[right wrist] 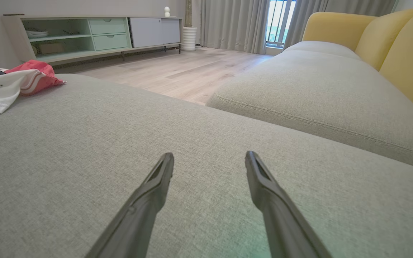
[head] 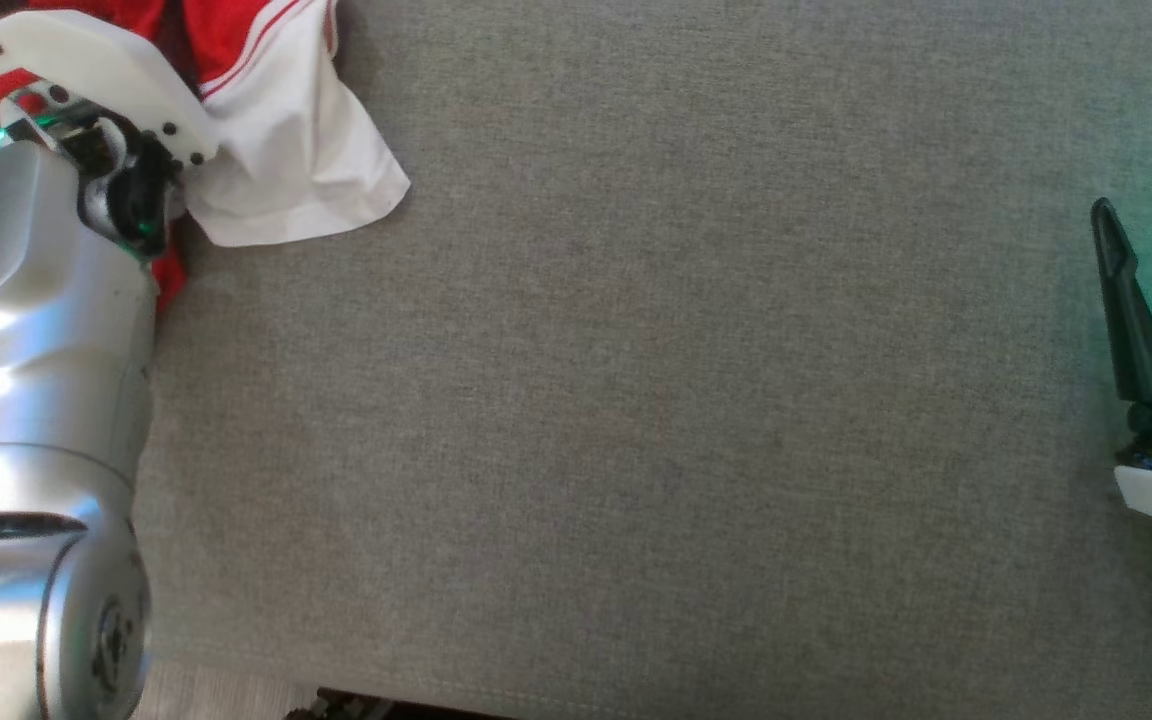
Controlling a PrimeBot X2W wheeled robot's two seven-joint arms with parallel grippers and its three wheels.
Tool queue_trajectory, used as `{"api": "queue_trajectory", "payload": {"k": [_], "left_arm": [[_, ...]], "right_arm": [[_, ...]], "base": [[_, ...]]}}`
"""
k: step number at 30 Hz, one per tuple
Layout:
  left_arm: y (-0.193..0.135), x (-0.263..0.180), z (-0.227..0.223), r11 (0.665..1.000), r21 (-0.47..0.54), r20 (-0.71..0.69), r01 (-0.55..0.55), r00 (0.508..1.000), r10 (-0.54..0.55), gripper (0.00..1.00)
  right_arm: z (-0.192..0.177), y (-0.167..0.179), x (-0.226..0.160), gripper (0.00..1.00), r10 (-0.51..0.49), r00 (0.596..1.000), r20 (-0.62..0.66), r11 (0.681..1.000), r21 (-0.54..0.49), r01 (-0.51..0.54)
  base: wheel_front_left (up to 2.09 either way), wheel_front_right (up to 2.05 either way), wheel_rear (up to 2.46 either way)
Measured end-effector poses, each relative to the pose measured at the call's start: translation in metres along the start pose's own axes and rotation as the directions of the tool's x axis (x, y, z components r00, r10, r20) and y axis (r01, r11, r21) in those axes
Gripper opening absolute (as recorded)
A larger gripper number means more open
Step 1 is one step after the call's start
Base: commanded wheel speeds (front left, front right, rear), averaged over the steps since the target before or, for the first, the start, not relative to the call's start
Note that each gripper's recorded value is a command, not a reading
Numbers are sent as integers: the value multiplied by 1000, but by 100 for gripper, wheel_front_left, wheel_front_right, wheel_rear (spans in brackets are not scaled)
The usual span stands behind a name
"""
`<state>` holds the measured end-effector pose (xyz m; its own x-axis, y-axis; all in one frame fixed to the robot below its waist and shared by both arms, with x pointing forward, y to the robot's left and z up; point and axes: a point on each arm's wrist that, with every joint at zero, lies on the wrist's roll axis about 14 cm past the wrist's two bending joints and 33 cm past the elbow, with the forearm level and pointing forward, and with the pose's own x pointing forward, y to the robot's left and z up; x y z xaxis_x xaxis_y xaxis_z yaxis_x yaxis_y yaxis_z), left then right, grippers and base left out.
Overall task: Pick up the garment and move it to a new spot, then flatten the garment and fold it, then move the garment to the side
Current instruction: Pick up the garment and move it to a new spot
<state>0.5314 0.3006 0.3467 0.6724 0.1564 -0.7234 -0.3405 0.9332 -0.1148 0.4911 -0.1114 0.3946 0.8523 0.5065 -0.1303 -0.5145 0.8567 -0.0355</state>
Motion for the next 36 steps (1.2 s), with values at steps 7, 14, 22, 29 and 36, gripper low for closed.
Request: {"api": "queue_trajectory", "payload": {"k": [7,14,22,29,36], "left_arm": [[3,-6,16,1000,1,109,6,994,-6,0],[1,-55,82,997,66,330,39,942,-59,0],[-47,-146,158,963,251,531,100,818,-223,0],[-130,-265,209,873,438,643,217,603,-472,0],[-230,-331,184,690,609,536,390,439,-721,0]], "right_arm": [[11,-2,0,100,-12,999,31,1000,-6,12],[42,12,-12,100,-37,995,96,999,18,36],[98,23,-48,100,-115,972,206,993,53,106],[121,26,-114,100,-228,939,257,973,96,210],[147,7,-166,100,-346,875,339,938,102,331]], "base": [[0,0,0],[0,0,0],[0,0,0],[0,0,0],[0,0,0]]}}
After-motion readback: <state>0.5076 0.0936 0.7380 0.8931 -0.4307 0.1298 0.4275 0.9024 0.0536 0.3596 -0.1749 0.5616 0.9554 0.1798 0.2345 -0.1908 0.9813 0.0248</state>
